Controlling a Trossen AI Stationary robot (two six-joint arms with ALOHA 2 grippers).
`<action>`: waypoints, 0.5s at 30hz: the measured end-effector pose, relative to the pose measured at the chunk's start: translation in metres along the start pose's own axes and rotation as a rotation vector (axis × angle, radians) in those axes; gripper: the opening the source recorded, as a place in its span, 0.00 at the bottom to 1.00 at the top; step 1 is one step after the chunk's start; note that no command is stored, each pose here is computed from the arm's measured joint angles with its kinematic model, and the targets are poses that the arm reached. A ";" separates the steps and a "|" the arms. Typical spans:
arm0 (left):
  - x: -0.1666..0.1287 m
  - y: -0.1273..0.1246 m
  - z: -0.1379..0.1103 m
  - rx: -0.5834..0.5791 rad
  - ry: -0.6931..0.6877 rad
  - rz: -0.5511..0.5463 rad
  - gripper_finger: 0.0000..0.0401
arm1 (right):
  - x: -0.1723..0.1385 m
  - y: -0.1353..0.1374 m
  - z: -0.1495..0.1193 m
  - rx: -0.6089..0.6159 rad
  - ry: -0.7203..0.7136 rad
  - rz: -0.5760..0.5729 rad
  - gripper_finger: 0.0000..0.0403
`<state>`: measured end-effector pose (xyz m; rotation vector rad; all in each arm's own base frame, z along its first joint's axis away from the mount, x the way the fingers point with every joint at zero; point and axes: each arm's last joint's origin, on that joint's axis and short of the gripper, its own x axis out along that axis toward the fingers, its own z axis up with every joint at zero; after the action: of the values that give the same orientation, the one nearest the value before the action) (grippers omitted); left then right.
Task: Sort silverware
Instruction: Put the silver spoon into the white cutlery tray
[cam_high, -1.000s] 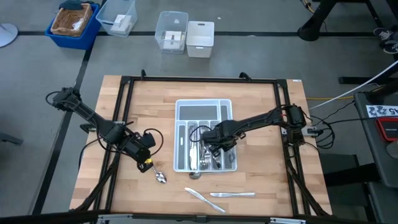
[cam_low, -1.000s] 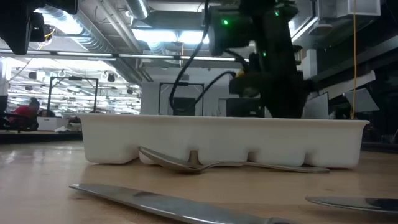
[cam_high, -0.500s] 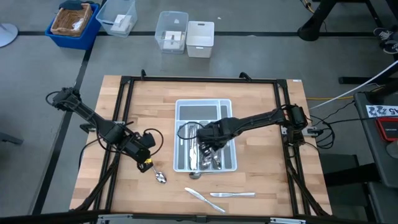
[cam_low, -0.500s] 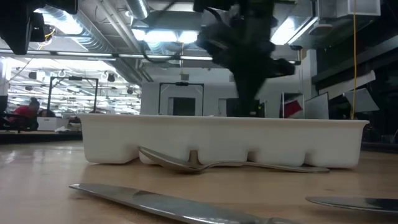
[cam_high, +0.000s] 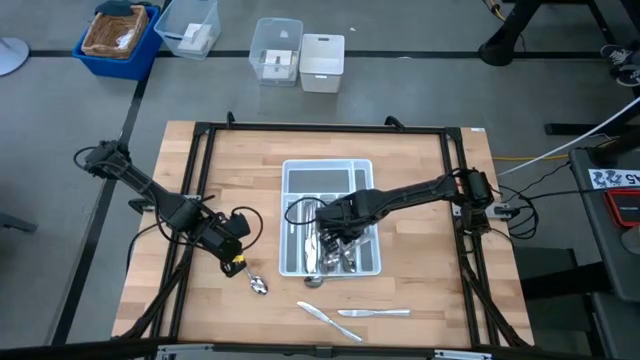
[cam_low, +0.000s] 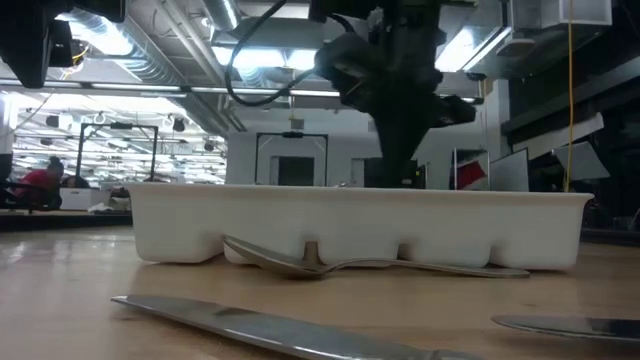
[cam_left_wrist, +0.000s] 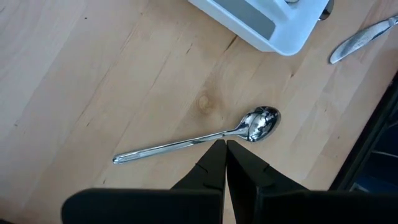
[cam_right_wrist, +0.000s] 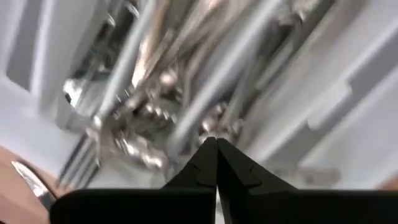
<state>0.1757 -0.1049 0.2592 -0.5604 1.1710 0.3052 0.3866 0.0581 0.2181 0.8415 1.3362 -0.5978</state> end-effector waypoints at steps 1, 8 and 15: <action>0.000 0.000 0.000 0.000 0.000 0.000 0.01 | -0.001 -0.001 -0.001 0.005 0.016 -0.013 0.02; 0.000 0.000 0.001 0.031 -0.019 0.010 0.01 | -0.001 -0.002 -0.004 -0.095 0.104 0.016 0.02; 0.000 0.000 0.001 0.035 -0.020 0.010 0.01 | -0.004 -0.003 -0.012 -0.220 0.168 0.024 0.02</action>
<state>0.1760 -0.1043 0.2593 -0.5199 1.1585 0.2979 0.3769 0.0657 0.2217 0.7386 1.5111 -0.3590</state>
